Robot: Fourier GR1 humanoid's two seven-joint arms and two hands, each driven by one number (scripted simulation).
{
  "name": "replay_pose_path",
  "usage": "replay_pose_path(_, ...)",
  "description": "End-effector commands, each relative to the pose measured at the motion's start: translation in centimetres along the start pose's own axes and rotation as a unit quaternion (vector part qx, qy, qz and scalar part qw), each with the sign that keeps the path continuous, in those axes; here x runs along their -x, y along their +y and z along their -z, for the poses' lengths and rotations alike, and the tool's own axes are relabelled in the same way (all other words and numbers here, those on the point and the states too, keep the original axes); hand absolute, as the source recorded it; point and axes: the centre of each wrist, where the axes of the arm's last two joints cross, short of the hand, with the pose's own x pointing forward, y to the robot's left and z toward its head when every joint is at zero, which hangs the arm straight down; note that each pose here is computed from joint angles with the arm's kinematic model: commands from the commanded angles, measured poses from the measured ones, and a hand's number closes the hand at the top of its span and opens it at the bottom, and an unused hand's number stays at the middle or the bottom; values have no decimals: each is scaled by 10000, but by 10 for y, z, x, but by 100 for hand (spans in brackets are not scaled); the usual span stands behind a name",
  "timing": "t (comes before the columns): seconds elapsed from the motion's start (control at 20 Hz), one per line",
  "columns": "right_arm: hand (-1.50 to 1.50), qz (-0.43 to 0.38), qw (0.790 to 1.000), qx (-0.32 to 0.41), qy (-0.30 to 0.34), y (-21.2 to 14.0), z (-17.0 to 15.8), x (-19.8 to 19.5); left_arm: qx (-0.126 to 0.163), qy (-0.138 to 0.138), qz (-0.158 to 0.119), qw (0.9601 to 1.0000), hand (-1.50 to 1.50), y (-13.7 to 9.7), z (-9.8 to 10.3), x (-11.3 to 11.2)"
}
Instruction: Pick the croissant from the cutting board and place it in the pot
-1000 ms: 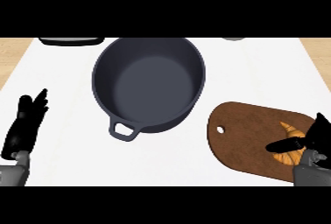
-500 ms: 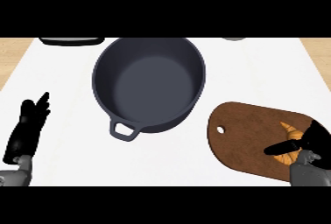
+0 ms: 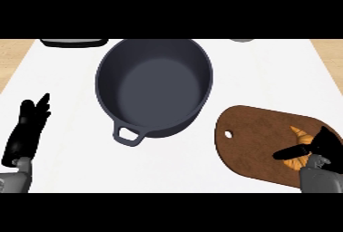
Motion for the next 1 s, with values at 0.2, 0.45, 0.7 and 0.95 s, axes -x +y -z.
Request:
replay_pose_path(0.2,150,71,9996,-99,250,24,8,16,-6,30,-29,10000,0,-12,3,-6)
replay_pose_path(0.45,150,-254,9988,401,-104,14,16,13,-28,14,-71,10000,0,3,1,14)
replay_pose_path(0.7,150,-639,9942,820,-287,40,9,1,-70,-48,-23,10000,0,11,4,0)
replay_pose_path(0.95,150,-816,9863,986,-1045,-7,1,0,-56,-16,-10,10000,0,1,0,7)
